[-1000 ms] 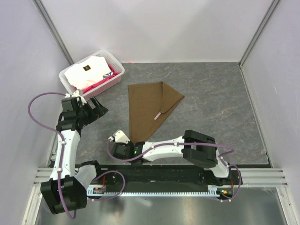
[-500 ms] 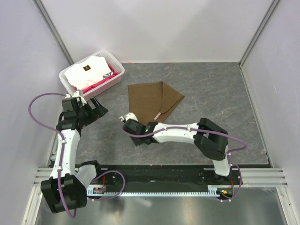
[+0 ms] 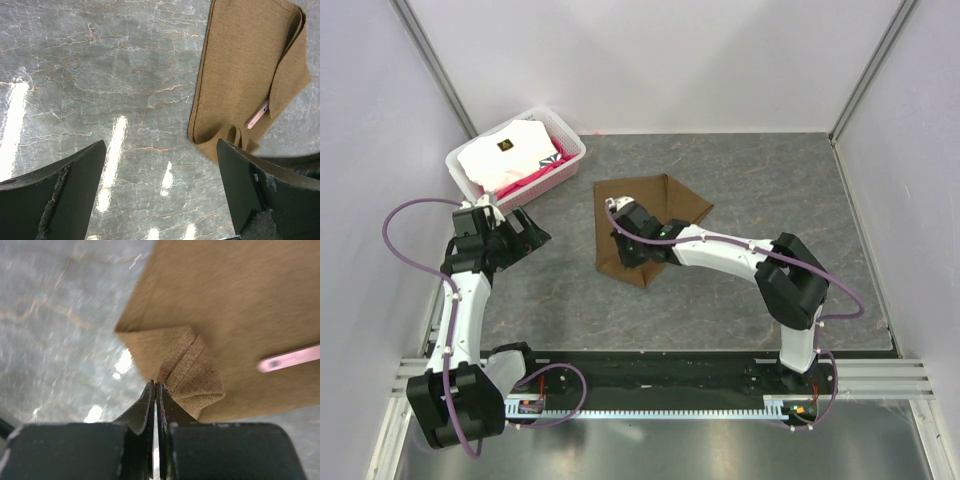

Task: Fold the napkin, place the utensils inside, and roll it up
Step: Fold the napkin

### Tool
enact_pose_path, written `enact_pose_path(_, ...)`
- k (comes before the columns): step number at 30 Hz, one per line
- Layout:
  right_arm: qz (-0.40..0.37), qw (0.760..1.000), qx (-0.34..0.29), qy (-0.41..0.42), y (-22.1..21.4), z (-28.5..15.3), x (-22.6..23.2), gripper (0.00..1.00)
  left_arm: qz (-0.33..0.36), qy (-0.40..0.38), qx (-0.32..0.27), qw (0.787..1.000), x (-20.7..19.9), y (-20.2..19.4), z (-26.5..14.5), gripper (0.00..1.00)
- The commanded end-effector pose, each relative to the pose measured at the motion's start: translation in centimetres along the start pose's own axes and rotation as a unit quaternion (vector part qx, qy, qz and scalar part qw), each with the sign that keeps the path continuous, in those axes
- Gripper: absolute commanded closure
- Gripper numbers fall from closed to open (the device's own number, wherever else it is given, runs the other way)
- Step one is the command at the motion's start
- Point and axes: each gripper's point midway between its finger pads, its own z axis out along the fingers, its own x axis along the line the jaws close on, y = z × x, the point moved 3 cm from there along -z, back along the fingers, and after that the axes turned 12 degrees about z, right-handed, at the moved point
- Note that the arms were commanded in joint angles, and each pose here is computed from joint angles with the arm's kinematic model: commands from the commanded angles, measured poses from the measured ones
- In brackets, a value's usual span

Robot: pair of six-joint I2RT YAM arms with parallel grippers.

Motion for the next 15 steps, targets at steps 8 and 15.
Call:
enact_pose_path(8, 0.049, 0.998, -0.042, -0.005, 4.4, 1.1, -5.2, 1.0, 0.01, -0.018, -0.009, 1.0, -0.2, 0.4, 0.4, 0.0)
enact_pose_path(15, 0.074, 0.995, -0.059, -0.026, 5.7, 1.2, -8.5, 1.0, 0.008, -0.019, -0.005, 1.0, -0.2, 0.2, 0.5, 0.0)
